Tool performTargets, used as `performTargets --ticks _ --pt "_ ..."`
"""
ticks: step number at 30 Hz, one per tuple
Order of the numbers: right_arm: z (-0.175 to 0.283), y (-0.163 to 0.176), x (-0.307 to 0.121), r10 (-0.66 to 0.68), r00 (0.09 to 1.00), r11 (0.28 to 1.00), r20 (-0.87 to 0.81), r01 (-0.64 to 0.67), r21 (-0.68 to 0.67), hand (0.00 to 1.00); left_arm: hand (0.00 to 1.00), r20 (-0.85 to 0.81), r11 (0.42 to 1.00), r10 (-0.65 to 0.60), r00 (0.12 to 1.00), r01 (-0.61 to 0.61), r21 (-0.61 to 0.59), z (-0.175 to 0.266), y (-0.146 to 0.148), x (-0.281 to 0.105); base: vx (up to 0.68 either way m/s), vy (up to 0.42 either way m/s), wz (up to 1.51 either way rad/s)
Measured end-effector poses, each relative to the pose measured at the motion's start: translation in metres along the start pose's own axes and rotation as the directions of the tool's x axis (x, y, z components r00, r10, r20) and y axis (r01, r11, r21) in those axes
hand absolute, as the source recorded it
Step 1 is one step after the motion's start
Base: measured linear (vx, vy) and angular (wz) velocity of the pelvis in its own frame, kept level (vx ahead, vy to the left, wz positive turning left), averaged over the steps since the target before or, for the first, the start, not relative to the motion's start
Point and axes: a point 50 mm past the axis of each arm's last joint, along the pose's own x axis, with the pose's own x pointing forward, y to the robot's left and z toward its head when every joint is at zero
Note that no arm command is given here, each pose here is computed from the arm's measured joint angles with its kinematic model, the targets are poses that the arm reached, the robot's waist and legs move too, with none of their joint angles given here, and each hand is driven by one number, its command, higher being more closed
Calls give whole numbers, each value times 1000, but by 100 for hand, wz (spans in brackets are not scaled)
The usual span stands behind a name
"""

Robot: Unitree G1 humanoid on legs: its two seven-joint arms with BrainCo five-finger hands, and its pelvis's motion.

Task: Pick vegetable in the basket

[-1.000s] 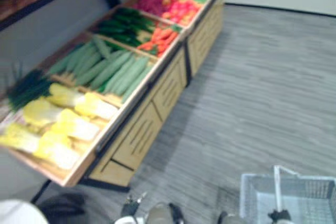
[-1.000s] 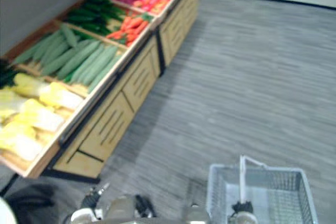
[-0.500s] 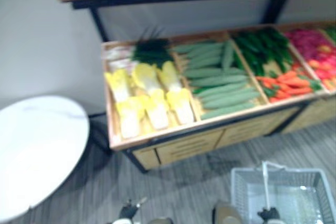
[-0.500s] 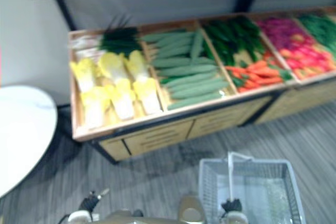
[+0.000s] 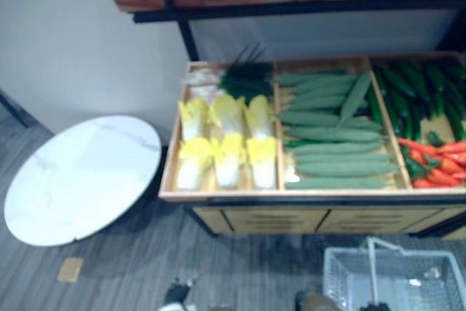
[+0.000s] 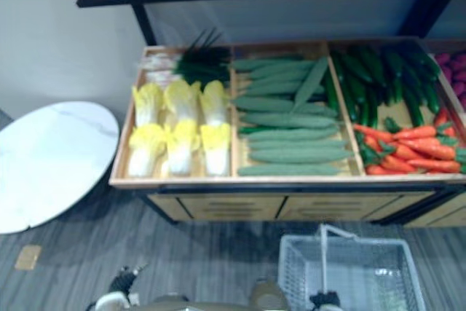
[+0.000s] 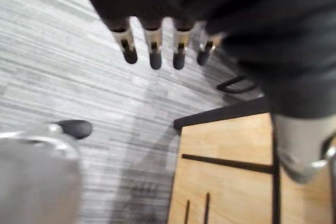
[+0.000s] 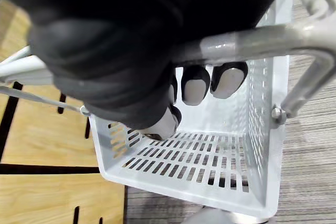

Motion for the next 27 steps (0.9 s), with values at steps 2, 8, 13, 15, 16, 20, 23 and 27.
performTargets --ticks 2,8,13,15,16,20,23,27 --pt "-11 -4 -2 -16 999 1000 -28 16 11 100 0 141 997 46 989 -37 -64 42 5 6 -8 28 -1" --pt "-34 -3 -10 -43 996 998 -73 46 39 100 0 727 989 132 674 -134 -56 217 14 -28 -49 36 10" --pt "-26 -7 -9 -59 997 997 -43 61 45 100 0 875 993 95 474 -104 -51 265 -11 -65 -108 65 -31" --pt "-16 -8 -7 -63 998 997 -6 63 47 100 0 887 990 127 444 -108 -87 273 -12 -70 -100 29 -68" --pt "-16 -8 -7 -63 998 997 -8 63 47 100 0 892 991 122 435 -105 -84 275 -15 -72 -82 16 -44" --pt "-23 -3 -10 -54 998 997 -29 55 52 100 0 928 990 90 360 -130 -45 288 -26 -85 -29 0 -33" --pt "-25 -4 -10 -55 998 997 -40 57 42 100 0 941 986 65 333 -165 -10 295 -31 -89 26 -6 -12" --pt "-23 -5 -9 -59 998 998 -38 60 20 100 0 933 975 56 355 -221 25 296 -32 -84 53 -7 -6"
